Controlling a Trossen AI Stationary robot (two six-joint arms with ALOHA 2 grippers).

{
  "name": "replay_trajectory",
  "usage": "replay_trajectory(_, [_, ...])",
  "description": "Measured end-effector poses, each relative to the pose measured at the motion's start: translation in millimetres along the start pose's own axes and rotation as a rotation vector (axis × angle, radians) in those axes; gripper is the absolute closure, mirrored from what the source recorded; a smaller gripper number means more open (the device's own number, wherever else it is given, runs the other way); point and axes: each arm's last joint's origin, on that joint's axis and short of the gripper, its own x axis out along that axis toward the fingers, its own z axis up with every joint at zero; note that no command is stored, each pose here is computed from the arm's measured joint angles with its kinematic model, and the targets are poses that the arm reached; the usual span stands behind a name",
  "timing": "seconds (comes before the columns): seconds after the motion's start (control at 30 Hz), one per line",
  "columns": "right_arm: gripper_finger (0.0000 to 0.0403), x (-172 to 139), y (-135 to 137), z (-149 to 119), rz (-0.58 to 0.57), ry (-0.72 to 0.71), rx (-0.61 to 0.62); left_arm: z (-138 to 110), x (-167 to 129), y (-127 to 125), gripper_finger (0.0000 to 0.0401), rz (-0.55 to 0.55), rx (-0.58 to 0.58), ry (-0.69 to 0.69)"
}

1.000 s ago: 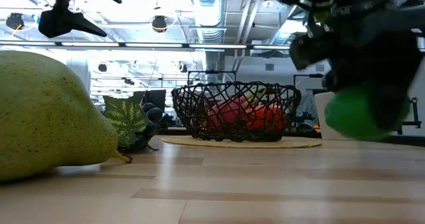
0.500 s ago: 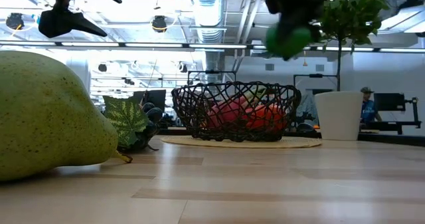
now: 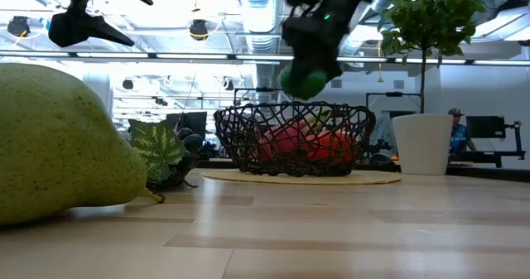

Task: Build produce basket
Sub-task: Put the green lime into the black wire basket

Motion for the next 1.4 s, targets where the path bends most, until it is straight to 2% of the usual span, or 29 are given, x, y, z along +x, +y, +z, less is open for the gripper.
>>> replay_trajectory(0.17, [0.0097,31,-4,-1,0.012,0.094,0.001,0,0,0,0.0077,0.003,0.003,0.001])
replay_trajectory(0.47, [0.0097,57,9,-11,0.025,0.184,-0.079,0,0,1,0.0077,0.008,0.004,-0.007])
replay_trajectory(0.77, [0.0092,58,14,-14,0.031,0.203,-0.142,0,0,1,0.0077,0.014,0.000,-0.025])
replay_trajectory(1.1, [0.0052,57,13,-15,0.029,0.214,-0.145,1,0,1,0.0077,0.014,-0.004,-0.026])
replay_trajectory(1.4, [0.0054,57,13,-16,0.027,0.229,-0.145,0,0,1,0.0077,0.014,-0.004,-0.026])
